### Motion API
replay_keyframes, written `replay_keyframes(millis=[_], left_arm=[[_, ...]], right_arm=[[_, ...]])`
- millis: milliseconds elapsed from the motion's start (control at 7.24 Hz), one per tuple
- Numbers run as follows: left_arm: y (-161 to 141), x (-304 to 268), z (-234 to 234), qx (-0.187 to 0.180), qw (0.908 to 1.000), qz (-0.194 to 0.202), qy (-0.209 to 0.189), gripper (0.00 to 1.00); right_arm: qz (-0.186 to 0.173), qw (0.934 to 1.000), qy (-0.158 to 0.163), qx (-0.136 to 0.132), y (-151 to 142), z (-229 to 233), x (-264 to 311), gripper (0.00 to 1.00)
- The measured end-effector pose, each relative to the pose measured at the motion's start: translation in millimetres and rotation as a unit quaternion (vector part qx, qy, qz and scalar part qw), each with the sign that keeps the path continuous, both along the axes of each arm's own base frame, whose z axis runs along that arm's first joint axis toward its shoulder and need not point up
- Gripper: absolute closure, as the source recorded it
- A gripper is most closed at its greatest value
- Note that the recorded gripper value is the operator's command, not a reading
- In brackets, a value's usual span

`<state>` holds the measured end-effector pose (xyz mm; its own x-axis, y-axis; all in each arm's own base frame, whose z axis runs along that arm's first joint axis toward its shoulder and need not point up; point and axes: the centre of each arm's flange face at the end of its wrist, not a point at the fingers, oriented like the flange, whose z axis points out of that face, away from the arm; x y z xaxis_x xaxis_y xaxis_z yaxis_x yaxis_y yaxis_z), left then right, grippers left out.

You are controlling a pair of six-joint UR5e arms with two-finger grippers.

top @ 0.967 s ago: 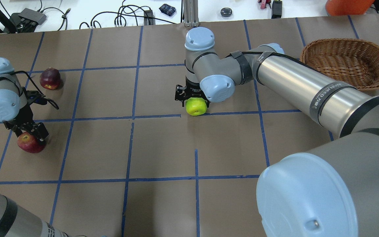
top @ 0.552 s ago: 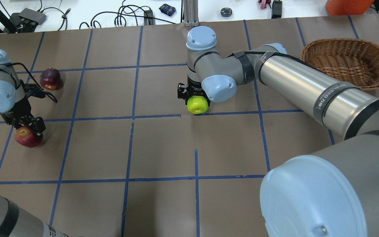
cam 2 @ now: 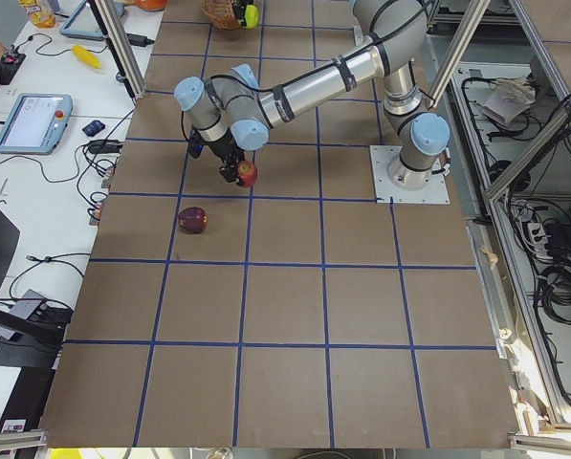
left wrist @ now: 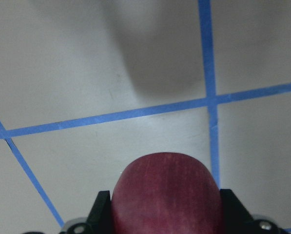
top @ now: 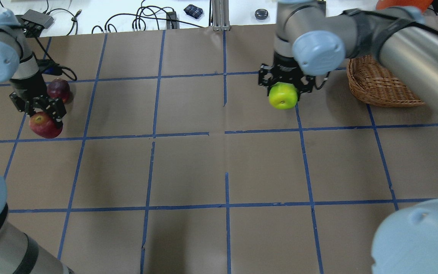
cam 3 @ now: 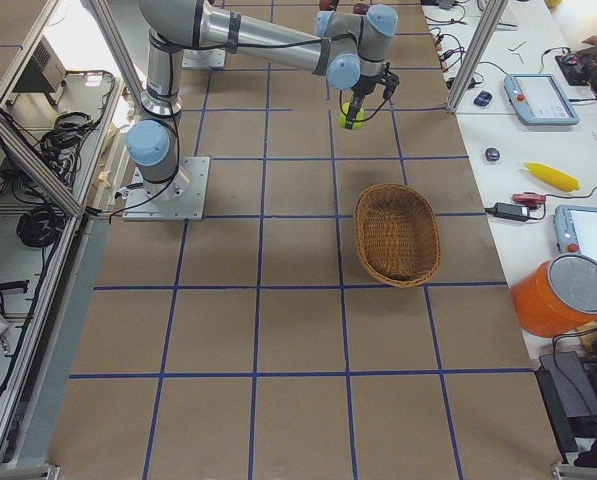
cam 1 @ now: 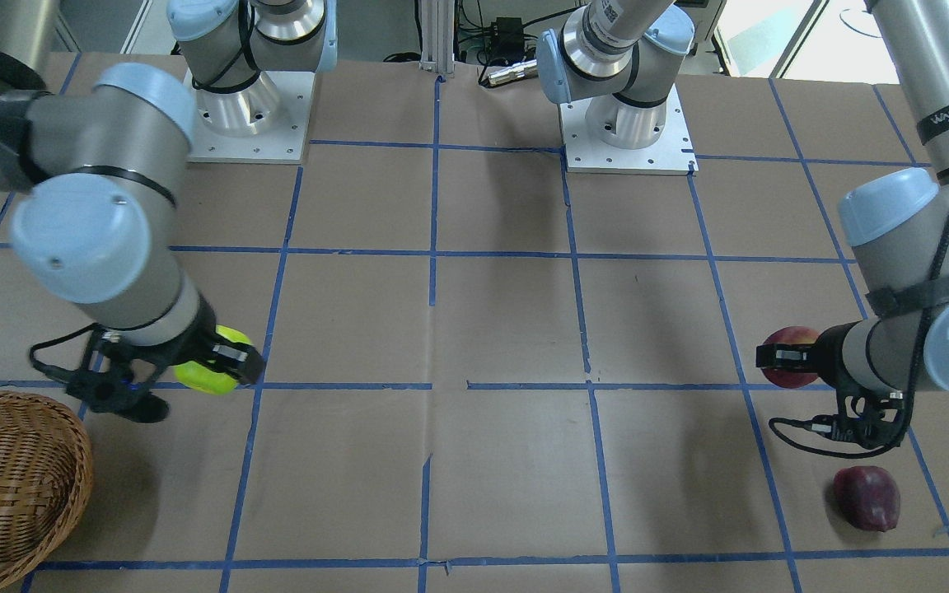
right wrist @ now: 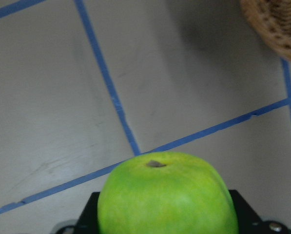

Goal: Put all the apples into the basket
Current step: 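Lift the green apple toward the basket while the left carries the red apple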

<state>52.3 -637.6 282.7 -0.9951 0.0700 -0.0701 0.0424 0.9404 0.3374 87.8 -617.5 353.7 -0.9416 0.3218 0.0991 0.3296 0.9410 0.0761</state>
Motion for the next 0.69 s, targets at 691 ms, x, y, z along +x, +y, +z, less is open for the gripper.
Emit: replay_keyframes(millis=[691], left_arm=[[19, -314, -36, -0.067, 0.9911, 0.114, -0.016, 0.88]], right_arm=[[0.14, 0.9874, 0.071, -0.014, -25, -33, -255, 1.0]])
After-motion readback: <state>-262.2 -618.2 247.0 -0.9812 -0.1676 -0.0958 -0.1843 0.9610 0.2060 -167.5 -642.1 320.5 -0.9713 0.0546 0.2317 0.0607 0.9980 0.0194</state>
